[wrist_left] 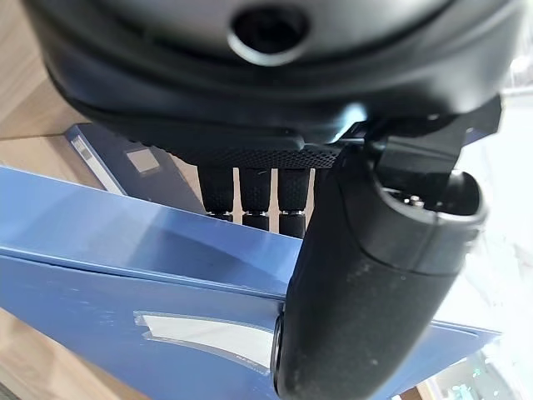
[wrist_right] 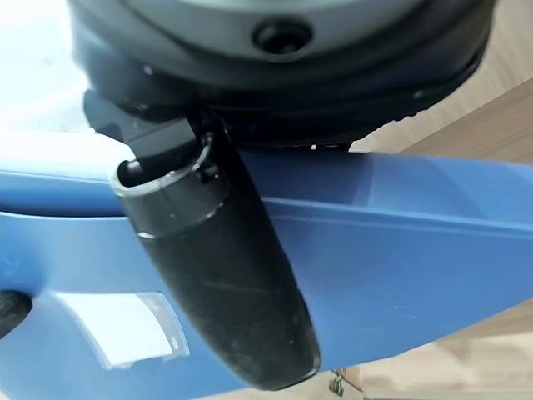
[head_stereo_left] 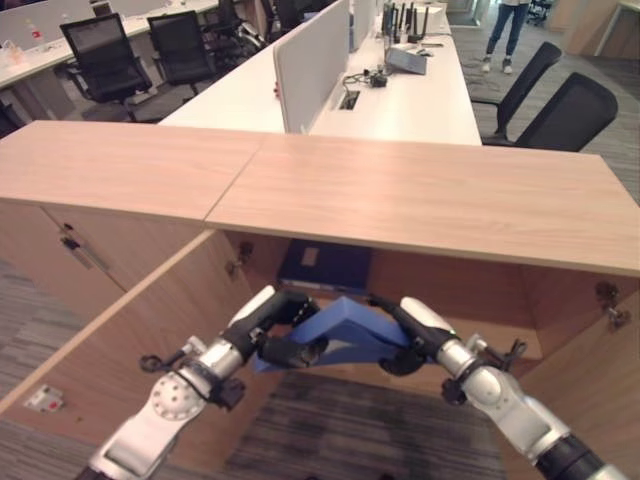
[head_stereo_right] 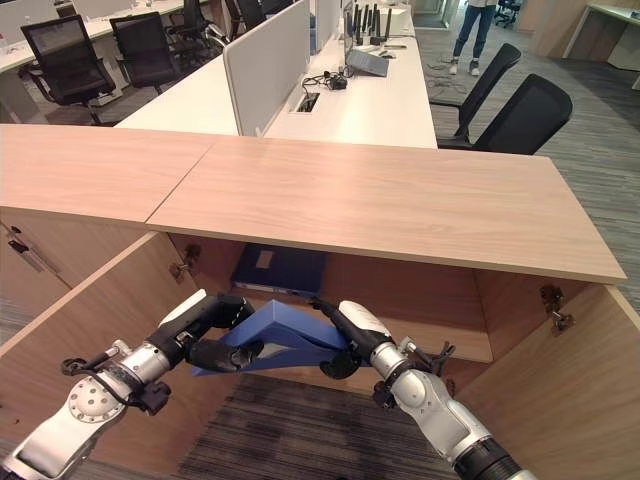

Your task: Put the empty folder in the office cabinet

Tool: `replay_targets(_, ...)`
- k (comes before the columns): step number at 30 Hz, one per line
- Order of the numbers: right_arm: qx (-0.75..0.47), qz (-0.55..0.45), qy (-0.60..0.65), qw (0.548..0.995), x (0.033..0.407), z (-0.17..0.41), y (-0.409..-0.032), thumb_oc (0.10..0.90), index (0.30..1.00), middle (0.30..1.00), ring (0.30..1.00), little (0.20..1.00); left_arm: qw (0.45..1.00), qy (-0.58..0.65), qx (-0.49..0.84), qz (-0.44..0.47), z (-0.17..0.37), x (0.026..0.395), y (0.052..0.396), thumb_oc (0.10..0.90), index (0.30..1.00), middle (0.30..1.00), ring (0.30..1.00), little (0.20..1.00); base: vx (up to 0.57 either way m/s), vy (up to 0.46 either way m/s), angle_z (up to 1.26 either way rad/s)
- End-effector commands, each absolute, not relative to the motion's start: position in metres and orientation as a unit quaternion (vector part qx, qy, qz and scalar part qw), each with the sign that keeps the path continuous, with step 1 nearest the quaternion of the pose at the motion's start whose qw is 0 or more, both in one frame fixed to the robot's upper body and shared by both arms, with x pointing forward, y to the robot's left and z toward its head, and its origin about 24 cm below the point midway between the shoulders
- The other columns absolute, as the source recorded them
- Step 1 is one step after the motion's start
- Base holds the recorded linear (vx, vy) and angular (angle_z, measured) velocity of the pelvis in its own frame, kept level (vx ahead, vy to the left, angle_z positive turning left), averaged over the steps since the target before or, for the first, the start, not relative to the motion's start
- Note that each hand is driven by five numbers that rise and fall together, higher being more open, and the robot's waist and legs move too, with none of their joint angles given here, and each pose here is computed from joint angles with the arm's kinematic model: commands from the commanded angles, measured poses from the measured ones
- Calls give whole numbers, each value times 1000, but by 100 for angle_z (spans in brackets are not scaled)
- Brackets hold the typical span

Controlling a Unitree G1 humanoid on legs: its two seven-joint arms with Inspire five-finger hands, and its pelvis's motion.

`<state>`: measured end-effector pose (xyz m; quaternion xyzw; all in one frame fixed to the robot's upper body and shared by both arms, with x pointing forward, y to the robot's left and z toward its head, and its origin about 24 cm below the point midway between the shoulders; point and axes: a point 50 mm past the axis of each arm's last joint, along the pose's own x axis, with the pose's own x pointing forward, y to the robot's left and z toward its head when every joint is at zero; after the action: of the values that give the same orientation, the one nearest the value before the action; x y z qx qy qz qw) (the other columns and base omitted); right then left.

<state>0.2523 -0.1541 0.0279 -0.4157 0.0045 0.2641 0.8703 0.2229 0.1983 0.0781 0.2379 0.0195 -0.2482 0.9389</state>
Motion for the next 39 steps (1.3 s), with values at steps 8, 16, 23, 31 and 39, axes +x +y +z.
replay_targets(8, -394, 305, -133, 857, 271, 74, -110, 800, 900, 900, 900, 900, 908, -163, 197, -331, 145, 236, 161, 400, 300, 300, 300, 300, 0, 0, 0)
replay_targets(16, -340, 351, -54, 871, 261, 42, -103, 400, 300, 300, 300, 300, 907, -190, 164, -339, 155, 237, 152, 400, 300, 300, 300, 300, 0, 0, 0)
replay_targets(23, -272, 366, 17, 890, 251, 15, -101, 400, 300, 300, 300, 300, 905, -196, 121, -356, 160, 235, 148, 400, 300, 300, 300, 300, 0, 0, 0)
replay_targets(31, -254, 389, 44, 885, 242, 4, -100, 400, 300, 300, 300, 300, 903, -188, 121, -368, 157, 233, 148, 400, 300, 300, 300, 300, 0, 0, 0)
replay_targets(39, -261, 372, 64, 888, 236, -4, -114, 400, 300, 300, 300, 300, 903, -164, 150, -367, 148, 233, 153, 400, 300, 300, 300, 300, 0, 0, 0)
